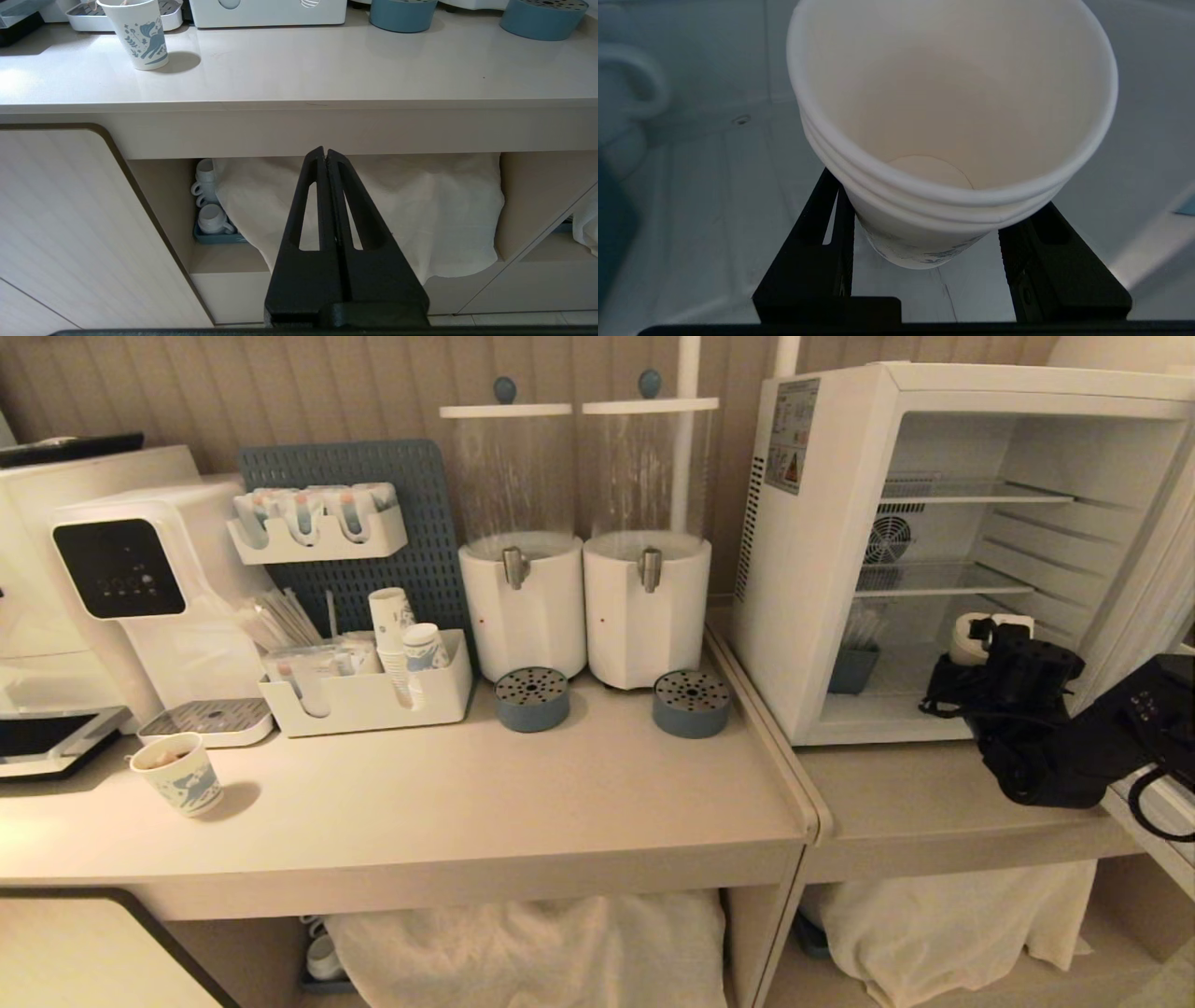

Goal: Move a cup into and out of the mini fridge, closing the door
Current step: Put the paper cup in the freezer

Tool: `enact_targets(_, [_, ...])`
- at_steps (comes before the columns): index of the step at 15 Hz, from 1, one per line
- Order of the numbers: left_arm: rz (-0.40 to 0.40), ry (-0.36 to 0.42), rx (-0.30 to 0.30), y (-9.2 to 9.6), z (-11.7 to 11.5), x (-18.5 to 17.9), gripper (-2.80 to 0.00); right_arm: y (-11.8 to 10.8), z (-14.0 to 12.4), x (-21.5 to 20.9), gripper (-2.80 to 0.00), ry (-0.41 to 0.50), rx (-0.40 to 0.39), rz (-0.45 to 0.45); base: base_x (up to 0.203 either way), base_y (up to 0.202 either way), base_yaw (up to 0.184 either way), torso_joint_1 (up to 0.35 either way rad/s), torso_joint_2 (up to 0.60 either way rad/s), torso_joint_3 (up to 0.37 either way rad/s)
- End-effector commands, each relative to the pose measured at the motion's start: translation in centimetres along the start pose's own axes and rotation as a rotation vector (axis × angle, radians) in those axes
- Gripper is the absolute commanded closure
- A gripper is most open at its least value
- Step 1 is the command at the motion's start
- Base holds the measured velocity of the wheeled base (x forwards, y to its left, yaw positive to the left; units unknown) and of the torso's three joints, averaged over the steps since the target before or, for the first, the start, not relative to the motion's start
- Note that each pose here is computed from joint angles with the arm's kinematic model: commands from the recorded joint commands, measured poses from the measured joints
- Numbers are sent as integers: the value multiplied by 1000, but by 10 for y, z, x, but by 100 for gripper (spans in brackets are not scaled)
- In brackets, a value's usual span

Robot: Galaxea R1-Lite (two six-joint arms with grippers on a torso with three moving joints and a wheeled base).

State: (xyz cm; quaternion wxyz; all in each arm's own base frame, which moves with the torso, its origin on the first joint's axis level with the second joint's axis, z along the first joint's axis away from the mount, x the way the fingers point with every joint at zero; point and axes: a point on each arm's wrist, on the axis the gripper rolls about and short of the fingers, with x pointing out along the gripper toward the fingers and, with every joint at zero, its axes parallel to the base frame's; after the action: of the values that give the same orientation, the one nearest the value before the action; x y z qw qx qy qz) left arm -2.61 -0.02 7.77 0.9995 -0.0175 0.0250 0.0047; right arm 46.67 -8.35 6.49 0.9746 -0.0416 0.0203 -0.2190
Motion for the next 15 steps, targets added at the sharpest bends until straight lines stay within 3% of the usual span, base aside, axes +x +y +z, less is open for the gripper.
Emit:
enact_targets(1, [1,0,0,0,0,0,0,3,-9,9,0,-1,-1,-2,0,0,0,0,0,0])
enact_targets(12, [1,0,0,0,0,0,0,13,-17,47,0,22,-32,0,0,0,0,0,0,0])
enact_targets(15, [1,0,0,0,0,0,0,15,-31,51,0,50,-40,2,0,0,0,0,0,0])
